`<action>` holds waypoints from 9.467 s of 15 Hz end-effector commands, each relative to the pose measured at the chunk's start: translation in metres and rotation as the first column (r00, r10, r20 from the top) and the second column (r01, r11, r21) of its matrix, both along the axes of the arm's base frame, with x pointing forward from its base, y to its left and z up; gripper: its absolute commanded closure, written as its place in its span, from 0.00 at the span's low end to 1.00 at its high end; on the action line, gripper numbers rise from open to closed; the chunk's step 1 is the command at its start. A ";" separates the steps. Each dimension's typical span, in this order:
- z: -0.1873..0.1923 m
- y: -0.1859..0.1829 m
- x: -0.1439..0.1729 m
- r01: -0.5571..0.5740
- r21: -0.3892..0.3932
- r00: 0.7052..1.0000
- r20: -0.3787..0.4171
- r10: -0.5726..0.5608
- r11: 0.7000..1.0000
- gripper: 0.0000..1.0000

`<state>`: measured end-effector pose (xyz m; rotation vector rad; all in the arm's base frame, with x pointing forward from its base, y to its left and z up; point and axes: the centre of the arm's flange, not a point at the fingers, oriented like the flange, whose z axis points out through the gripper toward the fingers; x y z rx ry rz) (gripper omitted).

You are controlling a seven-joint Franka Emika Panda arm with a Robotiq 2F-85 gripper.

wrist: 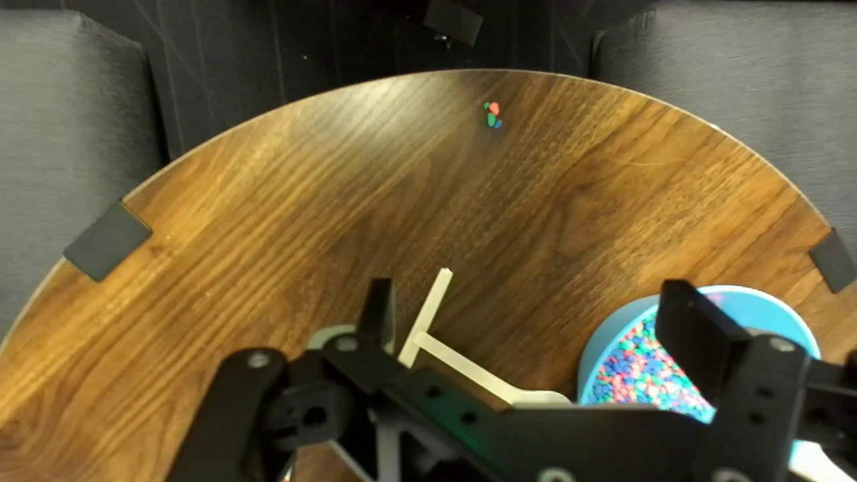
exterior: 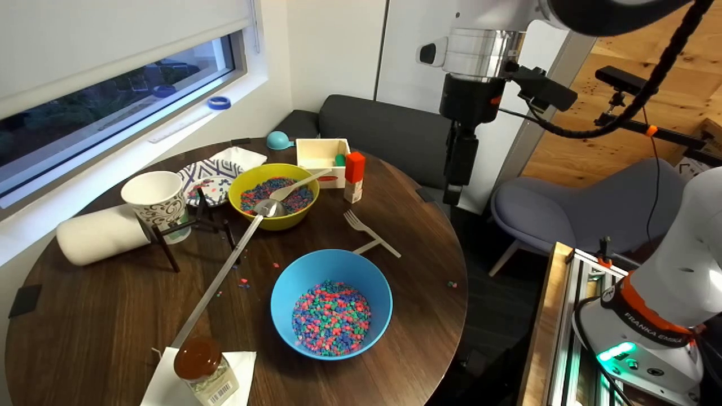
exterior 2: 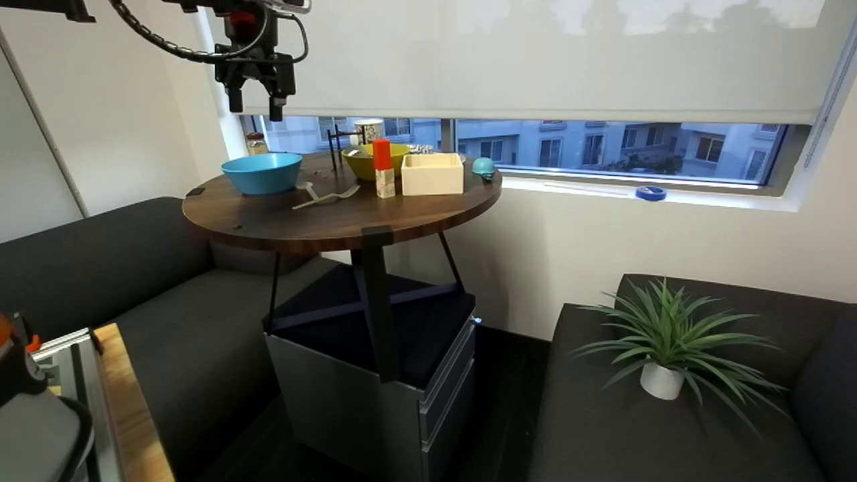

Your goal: Put the objects from the table in the bowl

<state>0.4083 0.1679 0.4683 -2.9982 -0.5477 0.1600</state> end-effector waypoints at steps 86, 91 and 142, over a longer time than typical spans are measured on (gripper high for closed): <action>-0.200 0.024 0.006 0.127 -0.128 0.846 -0.503 -0.175 0.984 0.70; -0.201 0.023 0.007 0.129 -0.139 0.846 -0.502 -0.182 0.982 0.77; -0.111 0.000 -0.112 0.135 -0.075 0.952 0.285 -0.109 0.988 0.07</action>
